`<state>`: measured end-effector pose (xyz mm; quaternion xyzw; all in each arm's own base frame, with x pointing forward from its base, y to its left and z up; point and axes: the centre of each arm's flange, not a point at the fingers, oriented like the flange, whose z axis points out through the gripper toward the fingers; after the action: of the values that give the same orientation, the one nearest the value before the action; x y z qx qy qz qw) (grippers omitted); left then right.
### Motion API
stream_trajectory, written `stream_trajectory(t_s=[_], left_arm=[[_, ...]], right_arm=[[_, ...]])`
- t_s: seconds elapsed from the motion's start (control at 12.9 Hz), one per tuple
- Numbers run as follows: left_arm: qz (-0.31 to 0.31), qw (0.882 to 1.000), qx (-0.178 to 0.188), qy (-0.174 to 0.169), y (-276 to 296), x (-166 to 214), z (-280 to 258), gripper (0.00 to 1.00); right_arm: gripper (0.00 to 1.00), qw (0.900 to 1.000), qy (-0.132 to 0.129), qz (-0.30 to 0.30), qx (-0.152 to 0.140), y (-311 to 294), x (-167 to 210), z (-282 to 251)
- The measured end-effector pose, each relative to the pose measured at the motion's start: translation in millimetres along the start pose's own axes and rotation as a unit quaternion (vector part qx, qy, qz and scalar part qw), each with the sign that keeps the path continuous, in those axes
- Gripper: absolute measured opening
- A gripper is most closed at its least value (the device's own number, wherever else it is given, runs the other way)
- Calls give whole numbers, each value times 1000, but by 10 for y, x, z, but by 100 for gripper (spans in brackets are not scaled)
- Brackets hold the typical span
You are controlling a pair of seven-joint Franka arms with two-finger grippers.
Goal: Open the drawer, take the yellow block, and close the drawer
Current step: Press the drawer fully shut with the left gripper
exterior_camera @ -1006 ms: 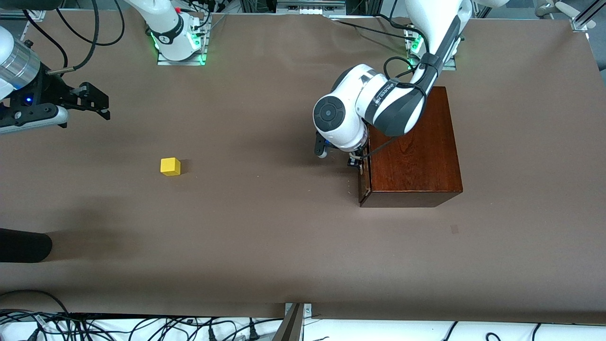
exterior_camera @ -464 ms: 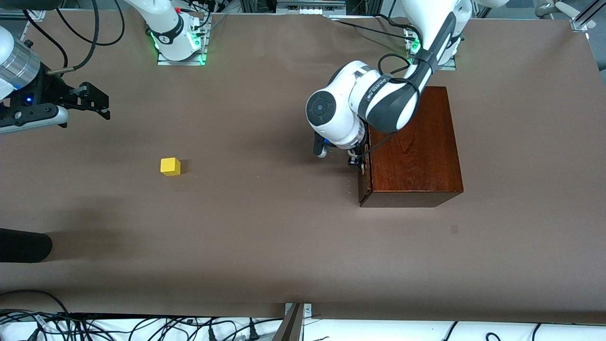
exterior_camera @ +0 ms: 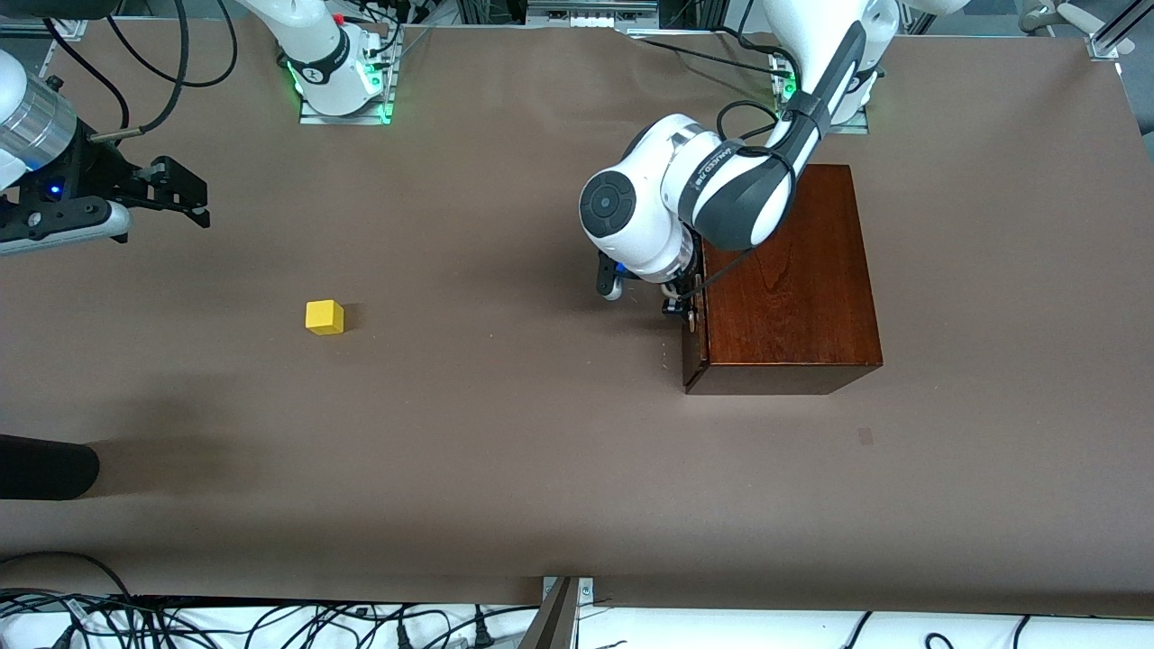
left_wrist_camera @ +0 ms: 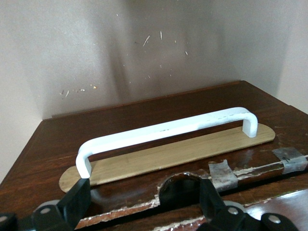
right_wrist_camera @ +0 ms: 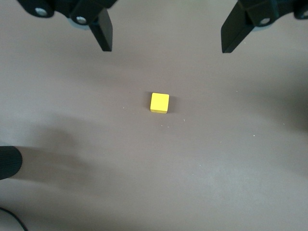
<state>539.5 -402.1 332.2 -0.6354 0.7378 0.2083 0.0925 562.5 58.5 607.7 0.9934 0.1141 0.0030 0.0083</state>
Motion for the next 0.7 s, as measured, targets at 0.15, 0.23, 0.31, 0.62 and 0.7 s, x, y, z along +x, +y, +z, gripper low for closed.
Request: stream_trajectory(t_s=[0.15,0.23,0.31,0.62,0.7], left_arm=[[0,1000,3,-9,14,45,20,100],[-2,1000,4,-15,23,65,30,100],[-3,1000,5,-20,29,76,39,100],[-5,999,13,-40,61,128,43,100],[-5,999,13,-41,62,129,44,100]], right_arm=[[100,1000,0,0,0,0,0,0],[100,1000,0,0,0,0,0,0],[100,1000,0,0,0,0,0,0],[100,1000,0,0,0,1,0,0],[100,1000,0,0,0,1,0,0]])
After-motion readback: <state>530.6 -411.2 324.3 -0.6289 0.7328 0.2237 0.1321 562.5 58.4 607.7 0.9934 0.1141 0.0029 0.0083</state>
